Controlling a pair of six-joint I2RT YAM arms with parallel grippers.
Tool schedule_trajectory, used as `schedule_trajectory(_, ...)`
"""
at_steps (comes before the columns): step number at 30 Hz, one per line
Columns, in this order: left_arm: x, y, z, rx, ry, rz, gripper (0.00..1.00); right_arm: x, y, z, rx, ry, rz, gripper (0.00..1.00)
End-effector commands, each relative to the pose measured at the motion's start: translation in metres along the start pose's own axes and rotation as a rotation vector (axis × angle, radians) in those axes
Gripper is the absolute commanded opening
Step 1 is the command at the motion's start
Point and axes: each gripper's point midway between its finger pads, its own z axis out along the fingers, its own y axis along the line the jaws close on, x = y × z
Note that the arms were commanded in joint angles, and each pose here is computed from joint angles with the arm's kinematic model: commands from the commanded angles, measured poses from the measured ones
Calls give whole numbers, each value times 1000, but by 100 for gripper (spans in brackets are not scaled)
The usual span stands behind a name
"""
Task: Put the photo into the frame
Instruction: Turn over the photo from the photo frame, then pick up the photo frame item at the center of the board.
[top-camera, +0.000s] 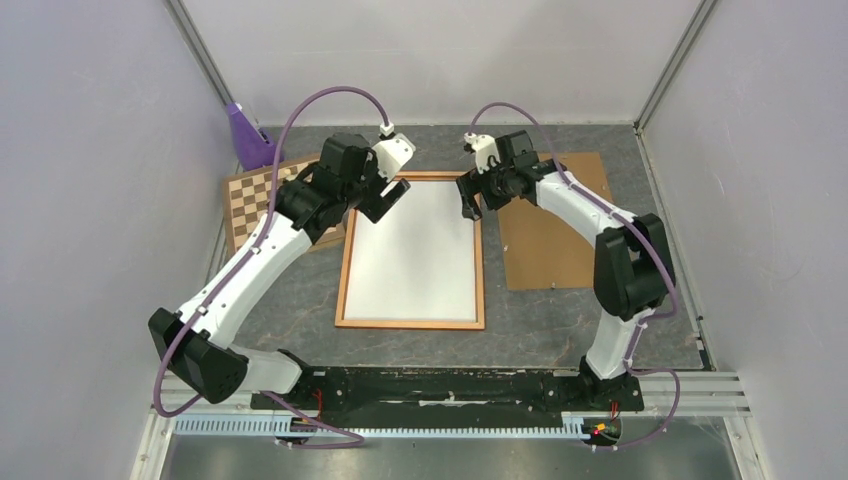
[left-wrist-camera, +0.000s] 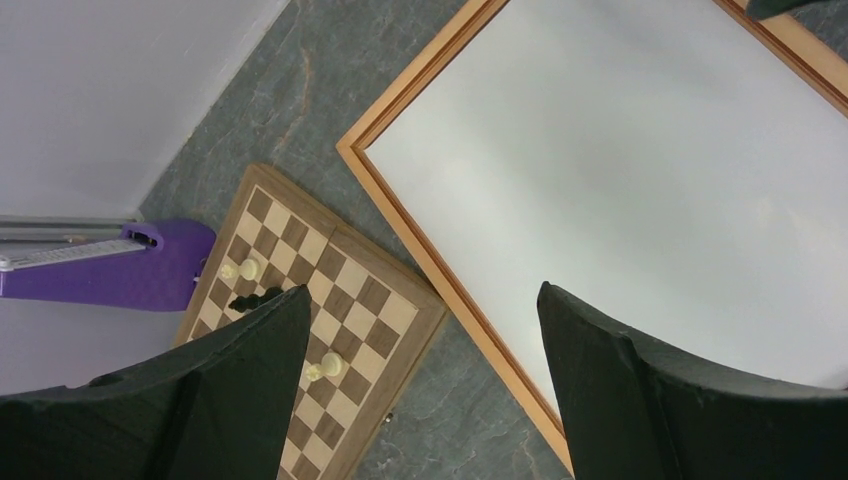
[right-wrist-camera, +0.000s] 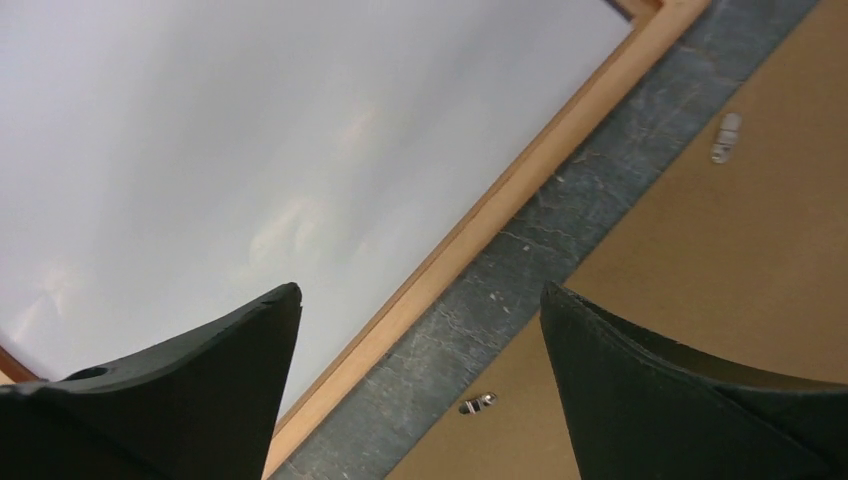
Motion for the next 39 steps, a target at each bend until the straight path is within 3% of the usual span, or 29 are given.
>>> schedule_trajectory(1, -12, 3, -3, -10, -74, -43, 90, -19, -13, -32, 102, -82, -80, 98)
schedule_trajectory(9, -6, -9, 5, 9, -102, -107, 90, 7, -71, -71, 238, -117, 22, 98)
schedule_trajectory(17, -3, -39, 19, 129, -121, -184, 90, 72, -157, -115, 395, -84, 178, 98)
schedule_trajectory(28, -52, -148, 54, 550, -95, -335, 90, 165, -191, -155, 555, -21, 265, 98)
schedule_trajectory(34, -97, -211, 90, 727, -13, -550, 90, 196, -196, -170, 611, -19, 309, 98)
schedule_trajectory(39, -121, -253, 131, 771, 76, -700, 90, 208, -199, -173, 637, -15, 330, 98)
